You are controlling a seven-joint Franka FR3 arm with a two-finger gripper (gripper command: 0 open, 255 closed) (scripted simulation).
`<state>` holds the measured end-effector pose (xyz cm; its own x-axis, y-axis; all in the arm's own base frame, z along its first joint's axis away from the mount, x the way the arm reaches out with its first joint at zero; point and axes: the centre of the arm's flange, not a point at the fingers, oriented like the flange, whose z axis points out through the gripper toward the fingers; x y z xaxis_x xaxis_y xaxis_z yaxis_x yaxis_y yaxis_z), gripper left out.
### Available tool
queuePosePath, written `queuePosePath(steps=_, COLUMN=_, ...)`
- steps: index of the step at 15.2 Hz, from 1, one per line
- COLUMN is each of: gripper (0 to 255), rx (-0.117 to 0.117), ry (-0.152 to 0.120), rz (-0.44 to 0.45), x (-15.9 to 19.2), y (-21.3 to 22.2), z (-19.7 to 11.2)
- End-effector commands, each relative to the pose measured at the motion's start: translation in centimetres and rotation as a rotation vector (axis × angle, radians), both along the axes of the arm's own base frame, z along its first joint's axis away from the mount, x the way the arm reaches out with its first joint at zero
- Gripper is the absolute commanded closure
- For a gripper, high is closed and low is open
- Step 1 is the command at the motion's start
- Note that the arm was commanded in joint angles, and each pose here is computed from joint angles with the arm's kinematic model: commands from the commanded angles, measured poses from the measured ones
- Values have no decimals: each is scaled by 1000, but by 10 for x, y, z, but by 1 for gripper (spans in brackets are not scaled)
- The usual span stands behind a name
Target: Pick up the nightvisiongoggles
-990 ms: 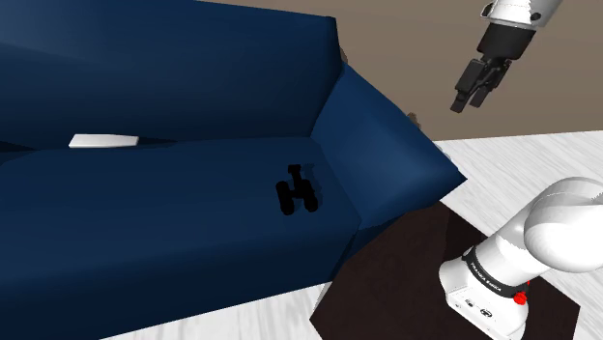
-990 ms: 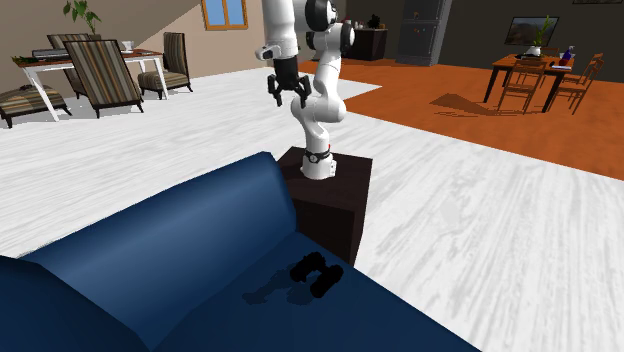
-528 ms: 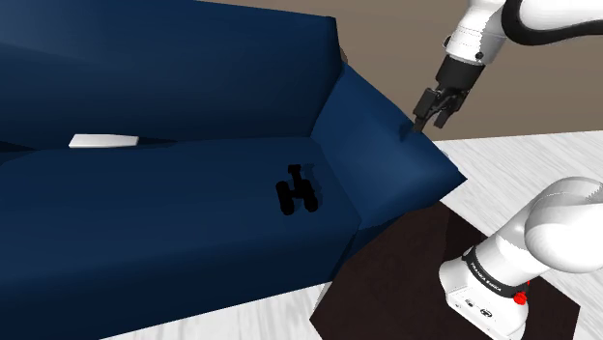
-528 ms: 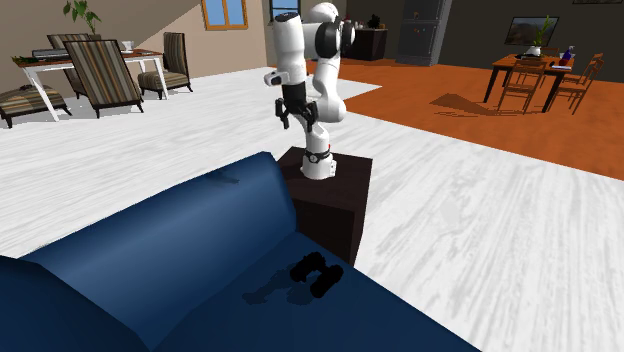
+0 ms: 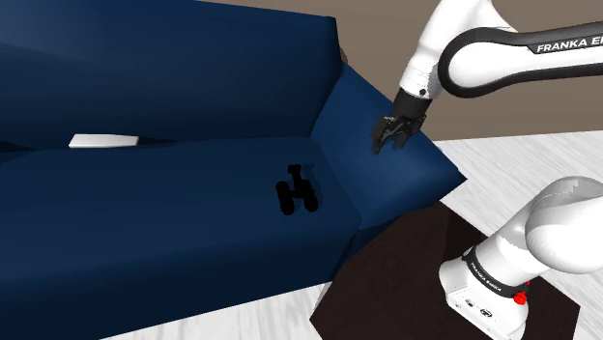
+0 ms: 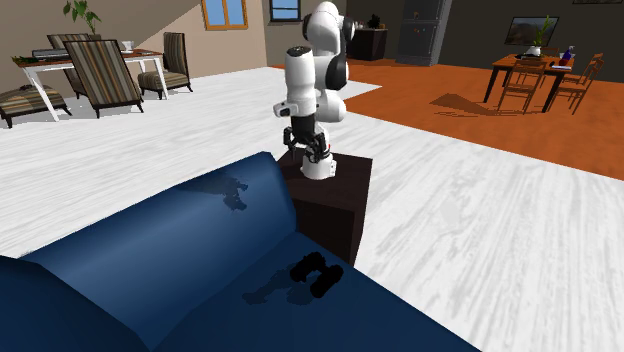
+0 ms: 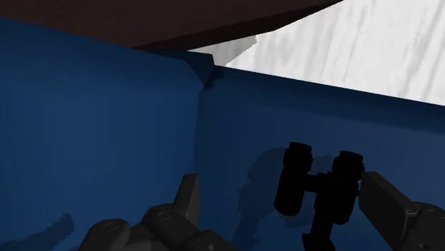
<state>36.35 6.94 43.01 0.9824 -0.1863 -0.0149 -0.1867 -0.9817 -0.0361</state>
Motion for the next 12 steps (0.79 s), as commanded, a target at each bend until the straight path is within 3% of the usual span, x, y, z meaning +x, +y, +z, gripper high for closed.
queuePosePath(steps=1, gripper=0, rx=-2, ry=-15, rz=-17, x=13, y=10, z=-18)
queuePosePath(steps=12, gripper=0, rx=-21, ry=-80, rz=-103, x=86, y=64, z=-126)
